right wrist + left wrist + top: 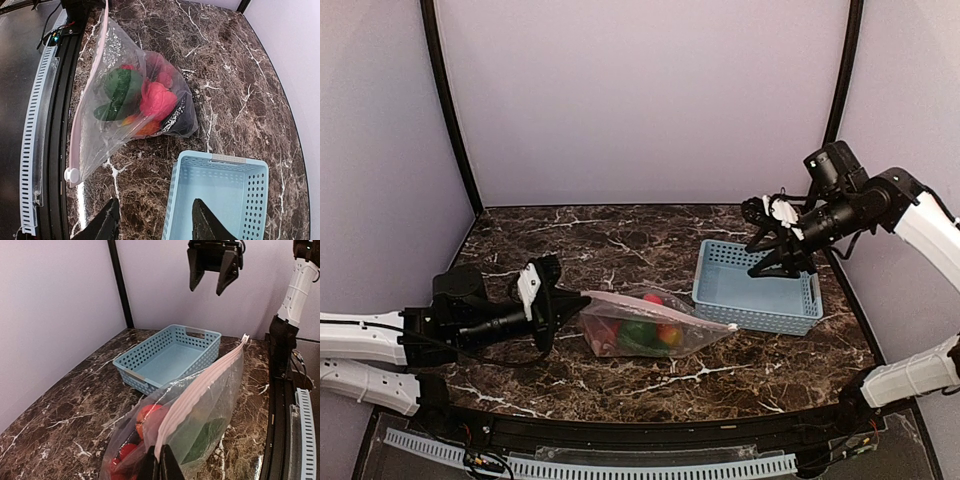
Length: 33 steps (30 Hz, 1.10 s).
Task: Place the food in the zip-top bag and seal the zipper
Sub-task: Place the zipper food storage bag at the center of the board, then reset both arms
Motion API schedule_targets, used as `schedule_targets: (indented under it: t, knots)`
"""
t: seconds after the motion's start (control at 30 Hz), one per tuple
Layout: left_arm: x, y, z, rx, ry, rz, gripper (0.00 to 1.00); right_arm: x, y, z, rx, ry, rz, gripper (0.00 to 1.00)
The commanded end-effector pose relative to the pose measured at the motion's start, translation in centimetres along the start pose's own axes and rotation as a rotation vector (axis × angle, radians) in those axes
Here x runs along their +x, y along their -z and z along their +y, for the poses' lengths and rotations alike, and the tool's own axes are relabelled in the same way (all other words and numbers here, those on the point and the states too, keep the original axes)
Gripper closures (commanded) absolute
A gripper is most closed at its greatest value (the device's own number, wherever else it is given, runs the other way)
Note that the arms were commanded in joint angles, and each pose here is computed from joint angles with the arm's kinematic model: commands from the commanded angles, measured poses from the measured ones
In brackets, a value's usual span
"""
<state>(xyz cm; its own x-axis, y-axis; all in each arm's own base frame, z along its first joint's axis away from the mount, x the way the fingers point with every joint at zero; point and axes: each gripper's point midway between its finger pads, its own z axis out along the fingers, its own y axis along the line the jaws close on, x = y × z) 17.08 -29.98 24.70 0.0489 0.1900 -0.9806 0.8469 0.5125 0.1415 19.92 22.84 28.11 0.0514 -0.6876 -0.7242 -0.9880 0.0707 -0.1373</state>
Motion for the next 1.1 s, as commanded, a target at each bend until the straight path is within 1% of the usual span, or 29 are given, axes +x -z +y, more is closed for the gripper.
schedule_targets:
  t: [0.0, 0.1, 0.13, 0.23, 0.27, 0.3, 0.33, 0.37, 0.43, 0.47, 0.5, 0.57, 0.67, 0.7, 0.77, 0.8, 0.83, 0.9, 0.97, 1.07]
  knots:
    - [2.0, 0.3, -3.5, 0.198, -0.045, 0.036, 0.95, 1.1, -0.2, 0.8, -0.013, -0.051, 0.015, 0.52]
    - [3.0, 0.4, -4.1, 0.228, -0.056, 0.066, 0.94, 1.2, -0.3, 1.0, -0.011, -0.061, 0.004, 0.52]
    - [3.3, 0.5, -4.2, 0.234, -0.057, 0.076, 0.89, 1.3, -0.4, 1.0, -0.01, -0.063, 0.003, 0.52]
    - [4.6, 0.6, -4.2, 0.237, -0.063, 0.149, 0.84, 1.6, -0.7, 1.0, -0.012, -0.069, 0.007, 0.52]
    - [4.6, 0.5, -4.0, 0.229, -0.065, 0.158, 0.75, 1.7, -0.8, 0.9, -0.012, -0.071, 0.01, 0.52]
    - [4.9, 0.6, -3.9, 0.225, -0.072, 0.185, 0.7, 1.7, -0.9, 0.8, -0.009, -0.069, 0.011, 0.52]
    - [5.1, 0.6, -3.4, 0.197, -0.08, 0.208, 0.62, 1.6, -0.9, 0.6, -0.006, -0.068, 0.011, 0.52]
    - [5.1, 0.7, -2.7, 0.166, -0.101, 0.243, 0.56, 1.5, -0.8, 0.4, -0.001, -0.071, 0.007, 0.52]
    - [5.2, 1.2, -1.4, 0.105, -0.149, 0.285, 0.5, 1.1, -0.5, -0.3, 0.02, -0.08, -0.013, 0.52]
    - [4.6, 1.6, -0.9, 0.083, -0.18, 0.273, 0.47, 0.9, -0.2, -0.8, 0.035, -0.086, -0.025, 0.52]
    - [4.6, 1.9, 0.1, 0.033, -0.196, 0.284, 0.4, 0.7, 0.0, -1.4, 0.05, -0.095, -0.038, 0.52]
    - [3.7, 2.7, 1.6, -0.045, -0.233, 0.27, 0.32, 0.5, 0.6, -3.1, 0.114, -0.122, -0.061, 0.5]
    - [2.4, 3.5, 2.9, -0.11, -0.262, 0.248, 0.25, 0.5, 2.0, -5.9, 0.228, -0.178, -0.097, 0.42]
    - [1.7, 3.6, 3.3, -0.128, -0.263, 0.24, 0.22, 0.6, 2.5, -7.0, 0.275, -0.206, -0.11, 0.34]
    - [1.0, 3.6, 3.4, -0.133, -0.267, 0.237, 0.21, 0.9, 3.6, -9.2, 0.376, -0.257, -0.135, 0.16]
    - [0.6, 3.5, 3.4, -0.129, -0.264, 0.237, 0.2, 1.0, 4.1, -10.2, 0.424, -0.281, -0.148, 0.04]
    - [0.6, 3.3, 3.1, -0.111, -0.263, 0.241, 0.2, 1.0, 4.5, -10.9, 0.451, -0.306, -0.156, 0.02]
    - [0.0, 3.1, 3.3, -0.123, -0.246, 0.239, 0.19, 1.1, 5.0, -11.6, 0.468, -0.346, -0.166, 0.01]
    - [-0.8, 3.1, 4.4, -0.191, -0.209, 0.232, 0.19, 1.3, 5.8, -12.1, 0.502, -0.382, -0.171, 0.01]
    - [-2.5, 4.2, 8.2, -0.416, -0.171, 0.23, 0.13, 1.5, 8.0, -13.2, 0.622, -0.42, -0.206, 0.01]
